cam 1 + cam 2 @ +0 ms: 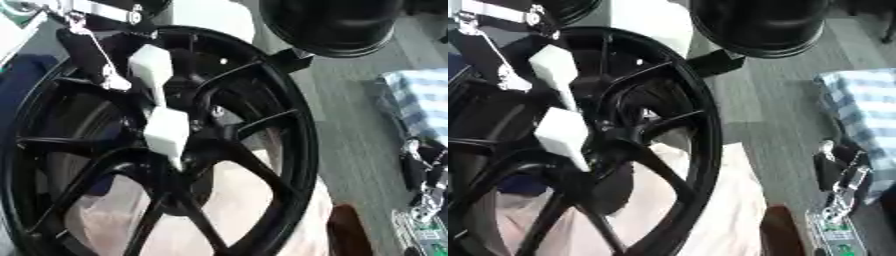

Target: Pull the pin out of the wheel hub.

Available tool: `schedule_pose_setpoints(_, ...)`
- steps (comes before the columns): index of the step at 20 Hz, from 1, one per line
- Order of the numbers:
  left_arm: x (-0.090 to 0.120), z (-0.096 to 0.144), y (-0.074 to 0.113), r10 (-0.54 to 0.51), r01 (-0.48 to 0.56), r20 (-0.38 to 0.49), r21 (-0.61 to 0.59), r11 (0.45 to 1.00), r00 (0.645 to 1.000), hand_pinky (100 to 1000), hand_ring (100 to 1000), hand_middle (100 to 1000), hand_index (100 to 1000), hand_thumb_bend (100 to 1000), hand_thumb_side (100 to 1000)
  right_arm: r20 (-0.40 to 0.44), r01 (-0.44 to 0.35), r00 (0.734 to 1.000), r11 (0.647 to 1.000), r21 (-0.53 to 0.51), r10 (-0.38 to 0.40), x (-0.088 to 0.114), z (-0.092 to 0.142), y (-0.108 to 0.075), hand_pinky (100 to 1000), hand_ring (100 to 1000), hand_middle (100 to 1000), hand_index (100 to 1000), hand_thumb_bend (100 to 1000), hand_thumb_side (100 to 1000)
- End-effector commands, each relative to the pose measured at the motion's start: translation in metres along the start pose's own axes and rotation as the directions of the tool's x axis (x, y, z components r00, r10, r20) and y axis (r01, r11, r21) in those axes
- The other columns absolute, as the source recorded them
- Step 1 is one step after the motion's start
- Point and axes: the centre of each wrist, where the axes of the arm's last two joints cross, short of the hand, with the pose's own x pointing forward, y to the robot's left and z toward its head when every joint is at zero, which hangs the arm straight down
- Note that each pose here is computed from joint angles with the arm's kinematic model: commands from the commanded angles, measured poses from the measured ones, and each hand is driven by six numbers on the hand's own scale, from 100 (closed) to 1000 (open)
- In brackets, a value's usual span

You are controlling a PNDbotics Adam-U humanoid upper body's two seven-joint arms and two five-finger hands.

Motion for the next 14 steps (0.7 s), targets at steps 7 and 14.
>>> schedule_pose_setpoints(7, 0.012, 0.045, 0.042, 0.076, -0.073, -0.01, 0.162, 0.984, 0.997, 521, 453, 256, 375, 100, 264, 0.028, 0.01, 1.0, 1.0, -0.009, -0.01, 0.007, -0.007, -0.003, 691, 687, 572, 722, 144, 415)
schedule_pose_setpoints(14, 0.02, 0.059, 0.051, 0.115, -0.109, -0.014, 0.207, 0.972, 0.993, 521, 450, 250, 369, 100, 265, 0.028, 0.009, 1.0, 1.0, -0.011, -0.009, 0.007, -0.008, -0.004, 692, 687, 572, 722, 144, 415)
